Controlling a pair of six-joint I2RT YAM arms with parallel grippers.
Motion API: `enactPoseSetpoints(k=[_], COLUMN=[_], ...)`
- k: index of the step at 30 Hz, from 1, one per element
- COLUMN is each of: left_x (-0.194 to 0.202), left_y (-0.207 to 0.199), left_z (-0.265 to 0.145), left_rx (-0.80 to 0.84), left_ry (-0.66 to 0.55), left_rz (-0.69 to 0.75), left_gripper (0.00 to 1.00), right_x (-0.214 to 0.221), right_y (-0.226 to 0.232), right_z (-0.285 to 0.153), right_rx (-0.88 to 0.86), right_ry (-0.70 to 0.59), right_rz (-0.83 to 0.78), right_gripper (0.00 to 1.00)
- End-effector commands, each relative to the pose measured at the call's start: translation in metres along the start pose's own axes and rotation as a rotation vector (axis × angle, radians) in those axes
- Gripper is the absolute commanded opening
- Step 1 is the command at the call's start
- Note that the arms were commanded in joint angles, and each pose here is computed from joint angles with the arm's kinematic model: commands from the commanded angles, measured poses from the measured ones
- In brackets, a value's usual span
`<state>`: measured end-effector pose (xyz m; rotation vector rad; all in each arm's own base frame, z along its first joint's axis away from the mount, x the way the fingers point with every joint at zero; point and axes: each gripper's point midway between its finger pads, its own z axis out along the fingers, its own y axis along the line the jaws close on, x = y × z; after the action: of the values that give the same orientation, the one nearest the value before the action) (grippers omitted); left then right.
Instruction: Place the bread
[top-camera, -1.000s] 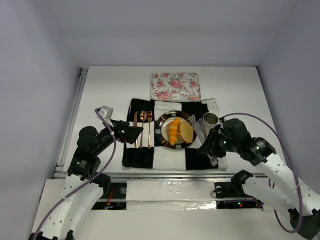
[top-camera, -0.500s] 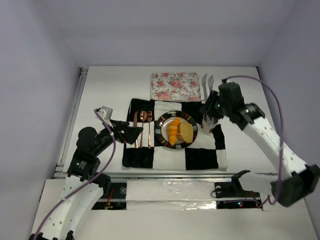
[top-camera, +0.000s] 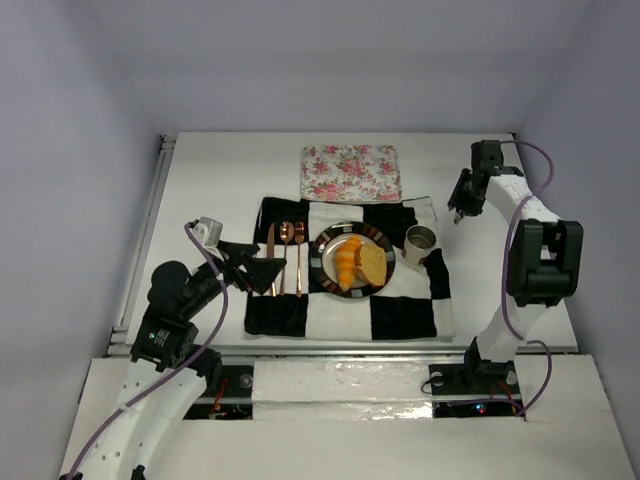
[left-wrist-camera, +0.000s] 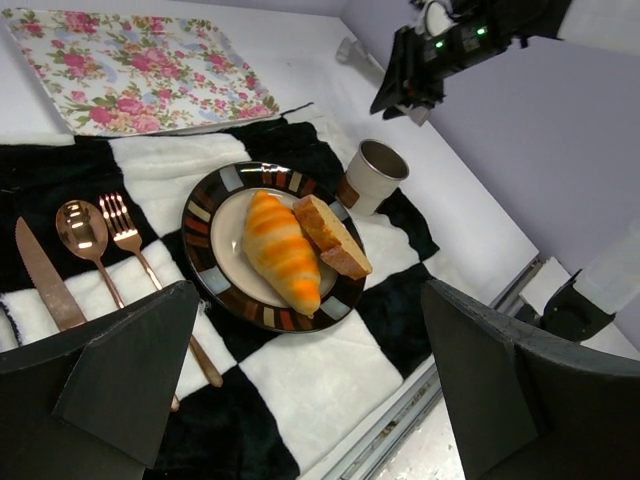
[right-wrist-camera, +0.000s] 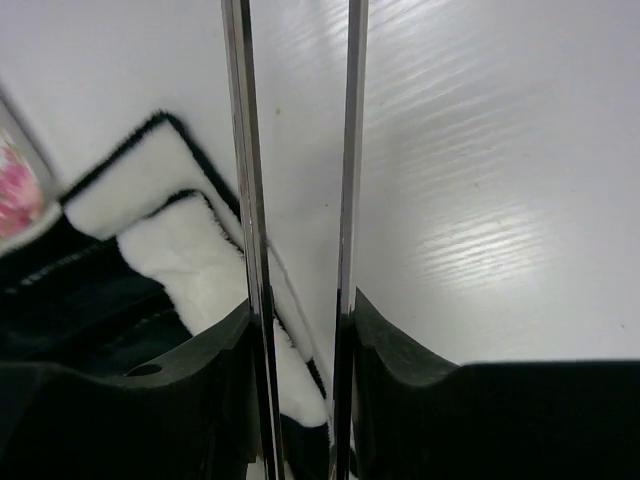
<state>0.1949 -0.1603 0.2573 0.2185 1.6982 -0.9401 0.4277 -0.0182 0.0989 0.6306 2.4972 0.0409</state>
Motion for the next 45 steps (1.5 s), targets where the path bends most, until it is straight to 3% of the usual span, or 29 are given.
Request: enactPoseSetpoints(k=[1, 8, 15, 21, 26, 27, 29, 31, 32, 33, 39, 45], left_x=[-0.008, -0.008, -0.006, -0.004, -0.006, -0.007, -0.011, -0.013, -0.015, -0.015, -0.015, -0.014], left_y=[-0.009, -0.01, -0.009, -0.006, -0.003, -0.003, -0.004, -0.002, 0.001, 0.003, 0.008, 0.012], left_z=[-0.001, -0.001, 0.0, 0.002, 0.002, 0.002, 0.001, 0.0, 0.0, 0.0, 0.002, 0.002], left_rx=[0.036, 0.036, 0.033, 0.021, 0.005, 0.001, -0.001, -0.016, -0.035, -0.043, -0.069, -0.082], left_ry=[-0.032, -0.035, -0.027, -0.017, -0.019, -0.024, -0.037, -0.052, -0.059, -0.06, -0.069, -0.071], left_rz=[0.023, 0.025, 0.023, 0.018, 0.016, 0.017, 0.021, 0.021, 0.017, 0.014, 0.008, 0.006], left_gripper=[0.95, 0.95, 0.95, 0.95, 0.96, 0.97, 0.99, 0.99, 0.99, 0.99, 0.99, 0.98], right_x=[-0.022, 0.004, 0.007, -0.04, -0.068, -0.058, -0.064, -0.033, -0.034, -0.018, 0.091, 0.162], right_y=[0.009, -0.027, -0.032, -0.013, 0.009, 0.016, 0.038, 0.06, 0.074, 0.089, 0.137, 0.151], right_z=[0.004, 0.047, 0.058, 0.013, -0.057, -0.065, -0.119, -0.141, -0.18, -0.198, -0.256, -0.262], right_rx=[-0.049, 0.063, 0.099, 0.057, -0.082, -0.144, -0.298, -0.441, -0.56, -0.667, -0.906, -0.934], right_ry=[-0.075, 0.027, 0.051, -0.097, -0.265, -0.254, -0.354, -0.325, -0.402, -0.384, -0.296, -0.182], right_rz=[-0.159, -0.186, -0.184, -0.081, 0.046, 0.064, 0.109, 0.094, 0.088, 0.051, -0.149, -0.219], right_gripper=[0.39, 0.48, 0.7, 0.94, 0.98, 0.96, 0.9, 0.54, 0.29, 0.0, 0.0, 0.0])
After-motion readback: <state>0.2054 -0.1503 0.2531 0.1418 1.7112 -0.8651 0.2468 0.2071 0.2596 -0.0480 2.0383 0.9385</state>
